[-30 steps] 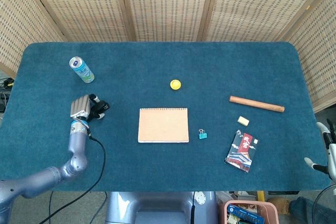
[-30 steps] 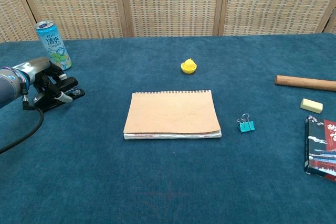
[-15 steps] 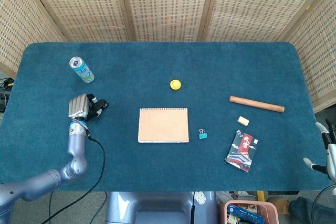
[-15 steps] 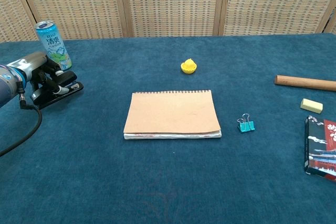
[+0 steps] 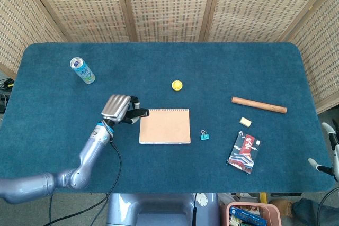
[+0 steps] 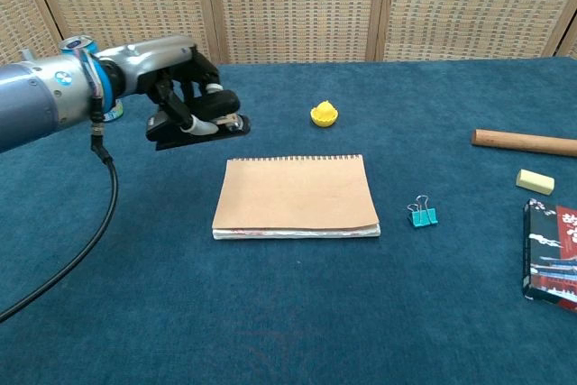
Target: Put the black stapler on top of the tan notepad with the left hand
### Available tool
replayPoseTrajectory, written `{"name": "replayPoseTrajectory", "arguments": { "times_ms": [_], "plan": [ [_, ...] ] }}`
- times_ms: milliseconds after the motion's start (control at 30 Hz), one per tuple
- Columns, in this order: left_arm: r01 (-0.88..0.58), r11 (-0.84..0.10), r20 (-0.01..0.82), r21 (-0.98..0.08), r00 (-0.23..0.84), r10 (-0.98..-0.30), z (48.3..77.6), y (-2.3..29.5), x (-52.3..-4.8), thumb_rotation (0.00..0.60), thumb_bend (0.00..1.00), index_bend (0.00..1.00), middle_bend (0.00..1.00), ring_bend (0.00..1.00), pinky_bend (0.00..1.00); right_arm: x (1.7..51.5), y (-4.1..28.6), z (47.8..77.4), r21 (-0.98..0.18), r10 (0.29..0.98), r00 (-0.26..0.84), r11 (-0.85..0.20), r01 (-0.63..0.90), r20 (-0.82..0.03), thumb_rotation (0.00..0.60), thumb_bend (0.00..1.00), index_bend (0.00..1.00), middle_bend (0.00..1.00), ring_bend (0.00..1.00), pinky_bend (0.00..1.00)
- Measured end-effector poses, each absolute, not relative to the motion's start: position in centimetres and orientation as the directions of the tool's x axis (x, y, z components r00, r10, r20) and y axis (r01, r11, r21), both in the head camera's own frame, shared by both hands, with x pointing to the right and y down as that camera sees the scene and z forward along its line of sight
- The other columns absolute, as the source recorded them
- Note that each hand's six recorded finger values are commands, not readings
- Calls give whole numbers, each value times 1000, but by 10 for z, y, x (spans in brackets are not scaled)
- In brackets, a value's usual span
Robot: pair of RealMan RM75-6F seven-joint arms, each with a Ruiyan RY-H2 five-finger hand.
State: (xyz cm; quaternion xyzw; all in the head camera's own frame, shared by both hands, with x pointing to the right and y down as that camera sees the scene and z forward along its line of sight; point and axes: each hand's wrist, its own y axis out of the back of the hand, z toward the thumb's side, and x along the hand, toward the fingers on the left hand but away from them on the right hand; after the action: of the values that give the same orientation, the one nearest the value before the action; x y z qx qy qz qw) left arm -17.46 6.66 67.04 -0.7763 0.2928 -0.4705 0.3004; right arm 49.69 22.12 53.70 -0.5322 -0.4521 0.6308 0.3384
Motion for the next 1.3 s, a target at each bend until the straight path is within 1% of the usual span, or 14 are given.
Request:
{"name": "replayPoseTrajectory", "arguments": {
  "times_ms": [133,433,467,533,567,600,633,667,733,833,900,1000,1133,1300],
  "plan": [
    [-59,-661,566,-748,463,-682,673,67,-137,600,481,676,513,508,654,502,221,538,-929,904,-219,-365,58,-368,600,0,0,0,0,0],
    [46,-695,628,-717,475,-616,699,76,-98,600,481,637,494,508,650,510,220,537,-929,897,-244,-364,64,-368,600,0,0,0,0,0],
    [57,-697,634,-715,473,-612,701,77,-96,600,450,589,463,504,641,511,220,538,-929,896,-247,-365,64,-369,600,0,0,0,0,0],
    [65,-702,643,-709,469,-606,705,80,-94,600,269,368,305,407,565,513,220,538,-928,894,-252,-366,66,-370,600,0,0,0,0,0],
    [68,-707,649,-703,467,-601,708,82,-93,600,129,195,169,291,478,514,220,538,-928,893,-255,-366,67,-370,600,0,0,0,0,0],
    [74,-711,655,-699,465,-596,710,84,-92,600,35,62,61,167,391,515,220,538,-929,893,-255,-365,68,-370,600,0,0,0,0,0],
    [81,-715,662,-694,462,-590,711,86,-92,600,5,13,18,102,344,515,220,537,-929,894,-256,-364,69,-369,600,0,0,0,0,0],
    [86,-721,670,-687,459,-584,713,87,-93,600,0,0,0,43,301,515,220,537,-930,894,-257,-362,69,-367,600,0,0,0,0,0],
    [80,-736,681,-672,457,-572,714,90,-92,600,0,0,0,5,269,515,221,537,-930,894,-256,-362,70,-367,600,0,0,0,0,0],
    [53,-758,684,-651,474,-554,709,93,-91,600,0,0,0,0,223,515,221,536,-930,896,-252,-360,69,-366,600,0,0,0,0,0],
    [36,-760,674,-649,491,-552,702,93,-93,600,0,0,0,0,165,513,221,535,-931,898,-247,-359,70,-365,600,0,0,0,0,0],
    [4,-747,642,-665,514,-569,685,92,-101,600,0,0,0,0,37,511,222,534,-931,901,-238,-357,71,-364,600,0,0,0,0,0],
    [-42,-688,575,-725,515,-636,655,84,-135,600,0,0,0,0,0,508,223,532,-933,905,-226,-352,75,-360,600,0,0,0,0,0],
    [-80,-552,474,-830,419,-774,614,78,-229,600,0,0,0,0,0,504,224,531,-933,908,-213,-353,74,-361,600,0,0,0,0,0]
  ]
}}
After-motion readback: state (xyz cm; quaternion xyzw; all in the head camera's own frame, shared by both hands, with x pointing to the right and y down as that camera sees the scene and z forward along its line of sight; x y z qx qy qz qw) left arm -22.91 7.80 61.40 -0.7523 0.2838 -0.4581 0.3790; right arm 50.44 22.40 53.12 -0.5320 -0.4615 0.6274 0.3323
